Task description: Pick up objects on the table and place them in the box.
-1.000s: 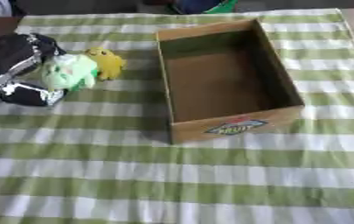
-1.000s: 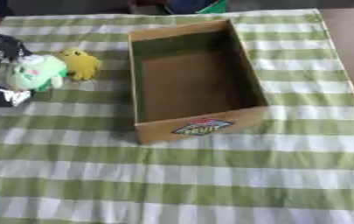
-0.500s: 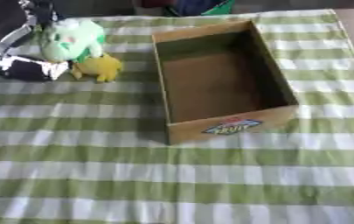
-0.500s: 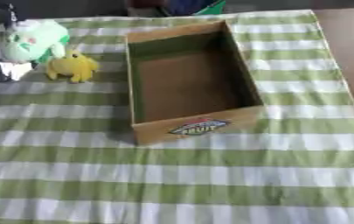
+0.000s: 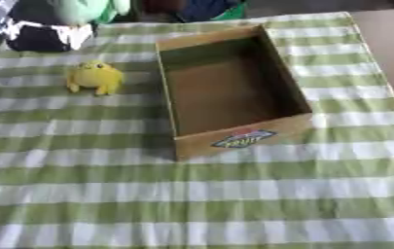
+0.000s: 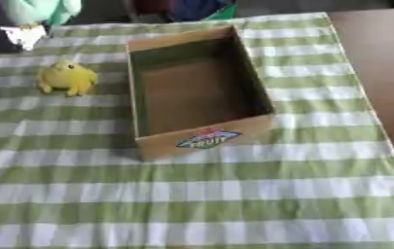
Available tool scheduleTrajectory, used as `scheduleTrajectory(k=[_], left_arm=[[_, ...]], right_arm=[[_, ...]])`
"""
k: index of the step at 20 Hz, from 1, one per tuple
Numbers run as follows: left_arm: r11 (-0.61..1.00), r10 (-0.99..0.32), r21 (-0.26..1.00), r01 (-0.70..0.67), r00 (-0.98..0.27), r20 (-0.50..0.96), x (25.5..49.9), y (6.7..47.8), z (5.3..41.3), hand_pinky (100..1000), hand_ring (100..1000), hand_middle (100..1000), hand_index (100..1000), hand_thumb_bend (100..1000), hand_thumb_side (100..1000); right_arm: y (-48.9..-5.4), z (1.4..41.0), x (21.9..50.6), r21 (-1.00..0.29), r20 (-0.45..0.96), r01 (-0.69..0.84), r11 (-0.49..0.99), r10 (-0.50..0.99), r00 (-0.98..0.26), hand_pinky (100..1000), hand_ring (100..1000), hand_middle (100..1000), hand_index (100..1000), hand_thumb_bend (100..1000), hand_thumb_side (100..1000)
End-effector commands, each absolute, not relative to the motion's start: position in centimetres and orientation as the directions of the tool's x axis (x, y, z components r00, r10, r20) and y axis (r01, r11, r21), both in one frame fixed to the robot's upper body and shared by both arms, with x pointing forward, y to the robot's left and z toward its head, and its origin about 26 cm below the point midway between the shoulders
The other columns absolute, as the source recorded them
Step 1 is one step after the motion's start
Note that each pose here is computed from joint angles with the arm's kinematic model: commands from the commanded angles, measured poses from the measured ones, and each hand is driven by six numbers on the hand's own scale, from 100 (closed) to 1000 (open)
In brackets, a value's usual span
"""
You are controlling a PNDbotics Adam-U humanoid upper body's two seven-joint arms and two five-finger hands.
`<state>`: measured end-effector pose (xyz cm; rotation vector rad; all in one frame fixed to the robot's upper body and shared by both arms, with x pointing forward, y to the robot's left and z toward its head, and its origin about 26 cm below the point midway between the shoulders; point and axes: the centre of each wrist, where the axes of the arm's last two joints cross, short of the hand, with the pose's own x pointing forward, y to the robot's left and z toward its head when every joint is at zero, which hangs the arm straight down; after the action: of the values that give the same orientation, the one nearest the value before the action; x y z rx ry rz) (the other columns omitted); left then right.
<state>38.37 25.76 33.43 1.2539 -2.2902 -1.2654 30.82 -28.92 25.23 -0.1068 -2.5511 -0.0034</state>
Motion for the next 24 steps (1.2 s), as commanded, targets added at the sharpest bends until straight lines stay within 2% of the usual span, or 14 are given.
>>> scheduleTrajectory(k=[1,11,24], left_arm=[[0.282,-0.767,0.747,-0.602,-0.609,-0.201,39.0,24.6,34.6,346,513,409,433,100,322],[0.326,-0.736,0.731,-0.599,-0.647,-0.201,41.9,19.3,34.3,342,518,422,438,100,327],[0.177,-0.711,0.809,-0.561,-0.641,-0.289,44.6,16.3,30.6,349,529,437,444,100,290]], right_arm=[[-28.8,26.1,30.5,-0.02,0.524,0.07,0.997,0.07,-0.849,762,657,530,828,100,939],[-28.4,26.5,30.6,0.01,0.507,0.06,0.998,0.047,-0.86,761,655,533,827,100,928],[-28.1,26.8,30.7,0.062,0.497,0.061,0.996,0.023,-0.868,763,658,536,823,100,911]])
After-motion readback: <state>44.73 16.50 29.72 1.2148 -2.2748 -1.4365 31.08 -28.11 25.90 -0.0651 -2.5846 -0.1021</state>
